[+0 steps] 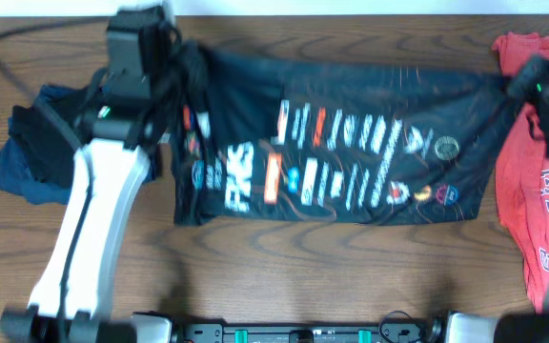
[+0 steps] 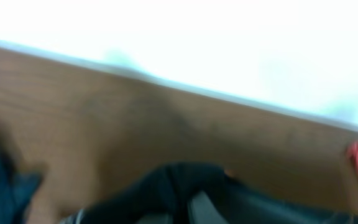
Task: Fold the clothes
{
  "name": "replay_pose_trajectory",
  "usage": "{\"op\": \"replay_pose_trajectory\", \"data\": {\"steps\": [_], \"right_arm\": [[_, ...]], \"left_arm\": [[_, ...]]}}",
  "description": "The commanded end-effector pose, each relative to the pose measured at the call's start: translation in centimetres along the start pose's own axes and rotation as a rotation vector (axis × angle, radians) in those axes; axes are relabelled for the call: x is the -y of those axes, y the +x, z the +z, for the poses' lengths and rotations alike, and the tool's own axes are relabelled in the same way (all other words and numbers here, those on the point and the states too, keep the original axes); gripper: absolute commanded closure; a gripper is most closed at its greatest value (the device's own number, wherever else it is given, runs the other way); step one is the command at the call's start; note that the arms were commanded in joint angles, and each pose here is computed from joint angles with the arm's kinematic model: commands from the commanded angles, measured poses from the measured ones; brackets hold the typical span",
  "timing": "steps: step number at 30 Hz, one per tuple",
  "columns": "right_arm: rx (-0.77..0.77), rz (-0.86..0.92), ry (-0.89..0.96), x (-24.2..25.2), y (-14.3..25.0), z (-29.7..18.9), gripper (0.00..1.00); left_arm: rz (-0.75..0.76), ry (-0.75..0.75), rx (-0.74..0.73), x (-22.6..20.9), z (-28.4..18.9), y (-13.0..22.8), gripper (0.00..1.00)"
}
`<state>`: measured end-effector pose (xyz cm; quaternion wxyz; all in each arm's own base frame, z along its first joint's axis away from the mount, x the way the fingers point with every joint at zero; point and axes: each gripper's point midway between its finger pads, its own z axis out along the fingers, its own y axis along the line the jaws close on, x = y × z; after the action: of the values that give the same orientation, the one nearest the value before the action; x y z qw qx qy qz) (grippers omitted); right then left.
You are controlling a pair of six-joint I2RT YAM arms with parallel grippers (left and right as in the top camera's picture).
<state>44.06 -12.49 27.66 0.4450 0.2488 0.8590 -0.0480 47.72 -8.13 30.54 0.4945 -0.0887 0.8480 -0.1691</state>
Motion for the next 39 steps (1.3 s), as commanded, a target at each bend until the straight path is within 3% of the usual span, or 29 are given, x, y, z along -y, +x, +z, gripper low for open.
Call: {"op": "replay_pose_trajectory", "data": {"steps": [1, 6, 11, 14, 16, 18, 21, 24, 32, 39], "right_arm": [[0.063, 0.018, -0.037, -1.0, -1.9, 3.1, 0.99], [0.268, 0.078, -0.081, -2.2, -9.3, 1.8, 0.99], [0.514, 0.139, -0.077, -0.8, -18.5, -5.1, 0.99], [0.574, 0.160, -0.048, 1.0, -21.1, -8.3, 0.99], [0.553, 0.164, -0.025, 1.9, -21.0, -8.9, 0.99], [0.495, 0.134, -0.001, 2.4, -19.8, -8.3, 0.99], [0.286, 0.081, 0.055, 3.1, -15.0, -5.5, 0.99], [0.037, 0.056, 0.121, 4.4, -8.9, -2.4, 0.99], [-0.567, -0.030, 0.249, 7.5, 7.2, 1.4, 0.99], [-0.870, -0.070, 0.315, 9.8, 17.0, 1.0, 0.99]], "left_arm": [[-0.005, 0.063, 0.134, -0.3, 2.8, -3.6, 0.94], [-0.187, 0.250, 0.374, 0.9, 1.8, -12.4, 0.94], [-0.169, 0.310, 0.593, 1.2, -3.9, -21.5, 0.94], [-0.135, 0.343, 0.627, 1.5, -6.9, -24.1, 0.94], [-0.110, 0.396, 0.568, 2.2, -7.7, -23.9, 0.94], [-0.099, 0.460, 0.443, 3.0, -7.2, -21.8, 0.94], [-0.146, 0.515, 0.151, 3.6, -5.4, -16.0, 0.94], [-0.193, 0.445, -0.182, 2.6, -3.8, -7.5, 0.94], [-0.113, 0.376, -0.786, 1.5, -5.3, 10.2, 0.94], [-0.113, 0.096, -1.163, -4.3, -7.5, 22.2, 0.94]]}}
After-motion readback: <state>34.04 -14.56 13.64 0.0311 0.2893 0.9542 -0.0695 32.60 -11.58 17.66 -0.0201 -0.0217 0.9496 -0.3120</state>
